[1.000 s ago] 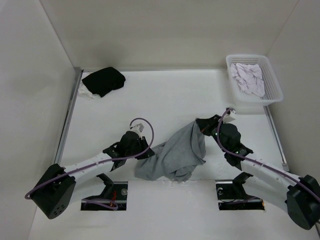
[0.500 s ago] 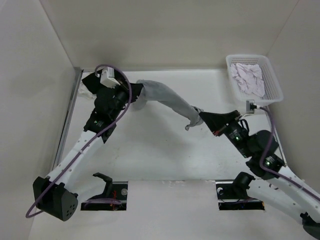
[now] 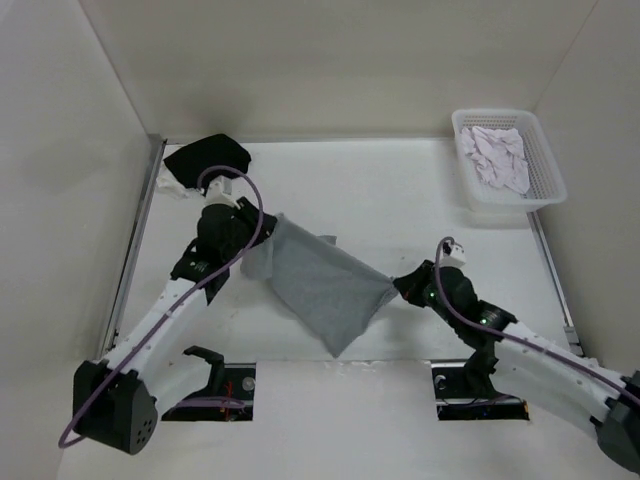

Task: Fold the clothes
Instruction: Flatten the tank top out

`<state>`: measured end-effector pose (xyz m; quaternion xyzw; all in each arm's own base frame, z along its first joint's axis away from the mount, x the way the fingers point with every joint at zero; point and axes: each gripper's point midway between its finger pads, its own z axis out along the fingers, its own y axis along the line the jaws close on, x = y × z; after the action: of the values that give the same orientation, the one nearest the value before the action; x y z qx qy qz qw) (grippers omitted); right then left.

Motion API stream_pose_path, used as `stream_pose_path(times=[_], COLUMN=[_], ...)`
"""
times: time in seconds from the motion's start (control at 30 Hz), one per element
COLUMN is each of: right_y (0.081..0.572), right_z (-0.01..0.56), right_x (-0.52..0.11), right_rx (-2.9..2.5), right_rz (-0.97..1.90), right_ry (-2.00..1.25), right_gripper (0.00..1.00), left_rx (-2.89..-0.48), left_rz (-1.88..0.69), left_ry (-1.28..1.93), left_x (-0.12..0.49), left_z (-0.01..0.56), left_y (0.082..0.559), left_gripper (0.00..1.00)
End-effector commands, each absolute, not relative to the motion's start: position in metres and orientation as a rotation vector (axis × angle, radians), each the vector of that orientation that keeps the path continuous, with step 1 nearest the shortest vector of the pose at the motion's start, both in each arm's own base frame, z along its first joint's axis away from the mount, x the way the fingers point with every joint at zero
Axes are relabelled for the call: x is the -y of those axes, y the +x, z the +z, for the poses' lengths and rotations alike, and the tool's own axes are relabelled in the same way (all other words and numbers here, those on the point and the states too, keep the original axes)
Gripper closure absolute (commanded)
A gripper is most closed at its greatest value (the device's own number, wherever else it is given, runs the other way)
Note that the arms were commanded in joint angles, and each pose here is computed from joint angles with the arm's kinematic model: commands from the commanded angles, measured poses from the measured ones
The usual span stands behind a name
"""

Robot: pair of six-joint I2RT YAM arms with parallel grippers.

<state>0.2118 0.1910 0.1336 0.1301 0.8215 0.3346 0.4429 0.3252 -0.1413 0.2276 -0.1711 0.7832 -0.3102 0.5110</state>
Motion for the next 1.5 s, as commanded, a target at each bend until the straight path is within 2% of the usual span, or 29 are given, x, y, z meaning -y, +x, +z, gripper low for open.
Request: stream_pose_path(times=[0.0, 0.07, 0.17, 0.27, 0.33, 0.43, 0.53, 0.6, 0.63, 0.67, 0.7, 0.83, 0.9, 0.97, 1.0, 1.03, 1.1, 1.13, 1.23, 1.4, 1.47], right_y=[0.245, 0.263, 0.281, 0.291, 0.296, 0.300, 0.301, 0.293, 0.289, 0.282, 0.272, 0.222, 0.195, 0.165, 0.154, 0.140, 0.131, 0.123, 0.114, 0.115, 0.115], right_z=[0.114, 0.113, 0.123, 0.137, 0.142, 0.143, 0.143, 0.135, 0.130, 0.123, 0.115, 0.090, 0.086, 0.076, 0.068, 0.055, 0.047, 0.039, 0.026, 0.019, 0.018], right_x=[-0.174, -0.169, -0.166, -0.165, -0.161, -0.153, -0.152, -0.154, -0.156, -0.159, -0.161, -0.179, -0.199, -0.215, -0.217, -0.216, -0.215, -0.216, -0.219, -0.241, -0.254], right_rx=[-1.996, -1.952, -1.910, -1.882, -1.869, -1.855, -1.860, -1.905, -1.928, -1.957, -1.988, -2.146, -2.210, -2.289, -2.332, -2.391, -2.429, -2.463, -2.514, -2.562, -2.568], right_rz=[0.790, 0.809, 0.828, 0.798, 0.769, 0.723, 0.713, 0.692, 0.684, 0.680, 0.675, 0.726, 0.806, 0.846, 0.830, 0.792, 0.759, 0.745, 0.704, 0.683, 0.686], right_ry=[0.471, 0.508, 0.511, 0.475, 0.466, 0.467, 0.464, 0.452, 0.438, 0.419, 0.402, 0.327, 0.284, 0.233, 0.228, 0.218, 0.208, 0.201, 0.189, 0.126, 0.089], right_gripper=[0.92, 0.90, 0.89, 0.88, 0.82, 0.78, 0.69, 0.54, 0.52, 0.52, 0.58, 0.89, 0.90, 0.79, 0.69, 0.61, 0.56, 0.54, 0.52, 0.55, 0.62], left_rx=[-2.066, -2.042, -1.976, -1.953, -1.976, -2.041, -2.102, -2.143, -2.147, -2.142, -2.141, -2.183, -2.211, -2.199, -2.185, -2.149, -2.116, -2.075, -1.964, -1.879, -1.851], left_rz=[-0.625, -0.558, -0.493, -0.431, -0.371, -0.272, -0.241, -0.234, -0.233, -0.236, -0.239, -0.231, -0.238, -0.289, -0.305, -0.340, -0.374, -0.417, -0.480, -0.518, -0.571], left_ry=[-0.449, -0.497, -0.534, -0.556, -0.568, -0.616, -0.707, -0.760, -0.764, -0.767, -0.767, -0.760, -0.756, -0.748, -0.745, -0.737, -0.730, -0.716, -0.658, -0.691, -0.671], left_x=[0.131, 0.116, 0.101, 0.087, 0.078, 0.064, 0.060, 0.060, 0.061, 0.062, 0.063, 0.070, 0.075, 0.086, 0.089, 0.095, 0.101, 0.109, 0.127, 0.137, 0.151], left_z=[0.158, 0.152, 0.161, 0.159, 0.147, 0.115, 0.083, 0.058, 0.055, 0.055, 0.055, 0.043, 0.033, 0.032, 0.035, 0.042, 0.051, 0.066, 0.103, 0.127, 0.148], left_y=[0.316, 0.317, 0.312, 0.298, 0.285, 0.261, 0.240, 0.229, 0.229, 0.233, 0.235, 0.240, 0.243, 0.254, 0.259, 0.272, 0.285, 0.302, 0.350, 0.425, 0.454], left_gripper=[0.69, 0.61, 0.56, 0.56, 0.56, 0.60, 0.69, 0.69, 0.67, 0.64, 0.62, 0.56, 0.55, 0.56, 0.58, 0.64, 0.71, 0.82, 0.91, 0.96, 0.96])
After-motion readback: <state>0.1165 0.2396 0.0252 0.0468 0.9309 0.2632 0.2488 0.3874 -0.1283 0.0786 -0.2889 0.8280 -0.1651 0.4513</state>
